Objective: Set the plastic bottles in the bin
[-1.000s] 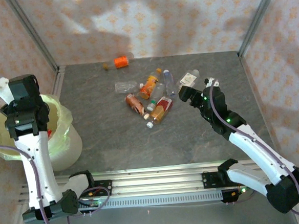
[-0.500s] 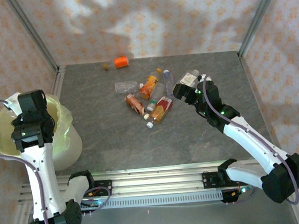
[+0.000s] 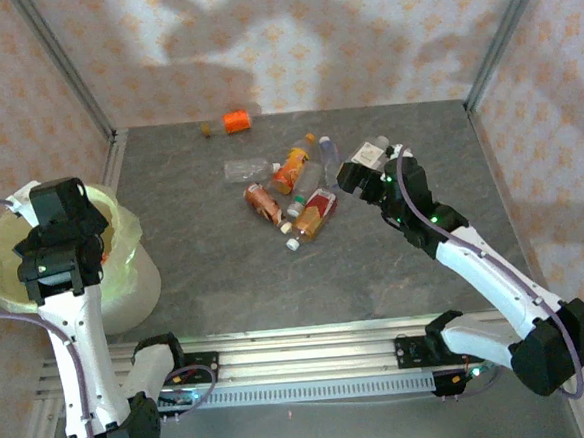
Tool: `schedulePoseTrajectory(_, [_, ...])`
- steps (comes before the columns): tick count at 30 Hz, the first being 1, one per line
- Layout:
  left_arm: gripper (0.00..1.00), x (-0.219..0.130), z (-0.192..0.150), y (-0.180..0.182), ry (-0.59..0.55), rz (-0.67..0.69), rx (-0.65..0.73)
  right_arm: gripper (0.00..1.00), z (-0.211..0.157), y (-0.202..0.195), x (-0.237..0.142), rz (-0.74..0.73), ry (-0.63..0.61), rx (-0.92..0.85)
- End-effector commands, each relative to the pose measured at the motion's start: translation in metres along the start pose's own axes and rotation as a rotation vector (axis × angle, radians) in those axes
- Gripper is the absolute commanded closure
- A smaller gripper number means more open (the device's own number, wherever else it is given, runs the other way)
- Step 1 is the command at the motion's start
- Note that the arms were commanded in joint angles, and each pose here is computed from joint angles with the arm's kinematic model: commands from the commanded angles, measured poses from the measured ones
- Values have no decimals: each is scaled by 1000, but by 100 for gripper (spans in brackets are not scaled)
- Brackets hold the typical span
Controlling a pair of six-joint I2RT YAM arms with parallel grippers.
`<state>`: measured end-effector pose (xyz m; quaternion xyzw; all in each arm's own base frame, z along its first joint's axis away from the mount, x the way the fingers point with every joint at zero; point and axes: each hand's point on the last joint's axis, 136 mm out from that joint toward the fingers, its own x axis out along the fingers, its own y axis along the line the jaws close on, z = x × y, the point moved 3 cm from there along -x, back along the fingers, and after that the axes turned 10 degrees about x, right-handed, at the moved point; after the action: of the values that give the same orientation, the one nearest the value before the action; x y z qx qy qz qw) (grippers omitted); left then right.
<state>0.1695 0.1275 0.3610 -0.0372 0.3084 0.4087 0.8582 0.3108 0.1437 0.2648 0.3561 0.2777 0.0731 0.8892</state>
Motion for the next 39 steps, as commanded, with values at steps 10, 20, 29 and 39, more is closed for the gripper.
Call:
schedulePoseTrajectory(10, [0, -25, 15, -43, -13, -373, -122, 1, -9, -8, 17, -49, 49, 70])
schedulePoseTrajectory(20, [0, -65, 34, -100, -27, -858, -178, 1, -44, -35, 49, -186, 187, 224])
schedulePoseTrajectory(29, [0, -86, 31, -147, -11, -1022, -104, 1, -81, -46, 90, -307, 356, 301])
schedulePoseTrajectory(39, [0, -74, 28, -174, 13, -972, -39, 1, -98, -62, 136, -461, 390, 283])
